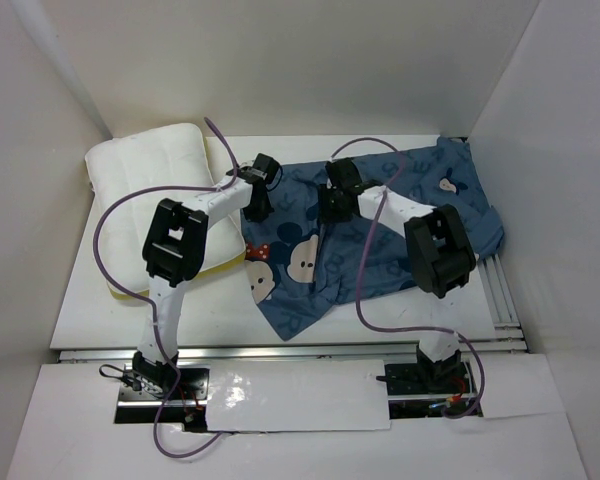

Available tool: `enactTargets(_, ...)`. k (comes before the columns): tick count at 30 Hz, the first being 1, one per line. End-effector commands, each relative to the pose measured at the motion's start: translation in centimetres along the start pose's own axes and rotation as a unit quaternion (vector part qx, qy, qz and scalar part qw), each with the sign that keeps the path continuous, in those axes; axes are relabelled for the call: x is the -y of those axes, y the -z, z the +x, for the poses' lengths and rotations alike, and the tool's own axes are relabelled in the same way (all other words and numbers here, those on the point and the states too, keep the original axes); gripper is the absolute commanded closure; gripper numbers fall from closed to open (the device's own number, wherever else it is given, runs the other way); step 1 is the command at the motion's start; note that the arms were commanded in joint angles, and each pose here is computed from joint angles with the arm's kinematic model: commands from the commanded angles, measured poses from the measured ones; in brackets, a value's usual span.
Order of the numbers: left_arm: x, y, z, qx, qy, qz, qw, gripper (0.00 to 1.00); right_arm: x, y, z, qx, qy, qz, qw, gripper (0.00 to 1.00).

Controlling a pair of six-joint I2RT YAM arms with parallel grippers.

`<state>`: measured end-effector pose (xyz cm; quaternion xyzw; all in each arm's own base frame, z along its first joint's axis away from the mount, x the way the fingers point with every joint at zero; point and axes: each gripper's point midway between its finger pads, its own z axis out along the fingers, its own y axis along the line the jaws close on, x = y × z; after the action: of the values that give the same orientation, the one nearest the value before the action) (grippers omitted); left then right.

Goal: Put the pillow into the pillowcase

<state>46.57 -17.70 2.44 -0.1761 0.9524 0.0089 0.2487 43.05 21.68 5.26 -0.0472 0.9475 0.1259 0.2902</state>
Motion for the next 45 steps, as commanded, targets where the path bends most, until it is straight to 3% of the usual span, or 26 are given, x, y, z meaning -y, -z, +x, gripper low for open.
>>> enactTargets(1,-2.7,-1.5,2.2,-0.030,-0.017,-0.052,0.998,1.00,-0.6,-0.6,-1.6,0.023,0.003,0.017,1.000,0.53)
enactTargets(7,-2.2,-1.4,1.8,-0.023,-0.017,-0.038,0.999,1.00,-0.1,-2.2,-0.7,0.006,-0.008,0.032,0.999,0.61)
enactTargets(11,-2.1,-1.4,1.6,-0.020,-0.021,-0.035,0.999,1.00,-0.2,-2.8,-0.4,-0.001,-0.013,0.028,1.000,0.61)
enactTargets(14,-1.8,-1.5,1.5,-0.018,-0.030,-0.028,0.999,1.00,-0.4,-3.0,-0.5,-0.002,-0.013,0.024,1.000,0.84)
enactTargets(15,-1.6,-1.5,1.3,-0.013,-0.028,-0.024,0.999,1.00,-0.4,-2.9,-0.9,0.004,-0.013,0.027,1.000,0.86)
enactTargets(17,-1.0,-1.4,0.4,0.001,-0.035,-0.012,0.999,1.00,0.1,-2.8,-1.7,0.013,-0.017,0.033,0.999,1.00)
enactTargets(22,0.0,-2.1,-3.2,0.030,-0.025,0.014,0.999,1.00,1.2,0.5,-5.0,0.050,-0.023,0.072,0.996,1.00)
enactTargets(28,2.2,-3.0,-7.5,0.076,-0.028,0.045,0.996,1.00,0.2,9.1,-7.1,0.101,-0.009,0.072,0.992,1.00)
enactTargets(40,2.9,-2.5,-10.2,0.096,-0.025,0.078,0.992,1.00,-2.0,13.7,-8.4,0.133,0.008,0.021,0.991,1.00)
enactTargets(42,3.3,-0.2,-11.2,0.112,-0.034,0.099,0.988,1.00,-2.2,13.7,-8.4,0.130,0.009,0.014,0.991,1.00)
enactTargets(43,3.2,0.1,-11.1,0.116,-0.051,0.104,0.986,0.96,-2.4,13.7,-8.3,0.129,0.009,0.010,0.992,1.00)
enactTargets(45,3.0,3.8,-12.7,0.144,-0.062,0.116,0.981,0.73,-2.4,13.3,-8.4,0.129,0.009,0.010,0.992,1.00)
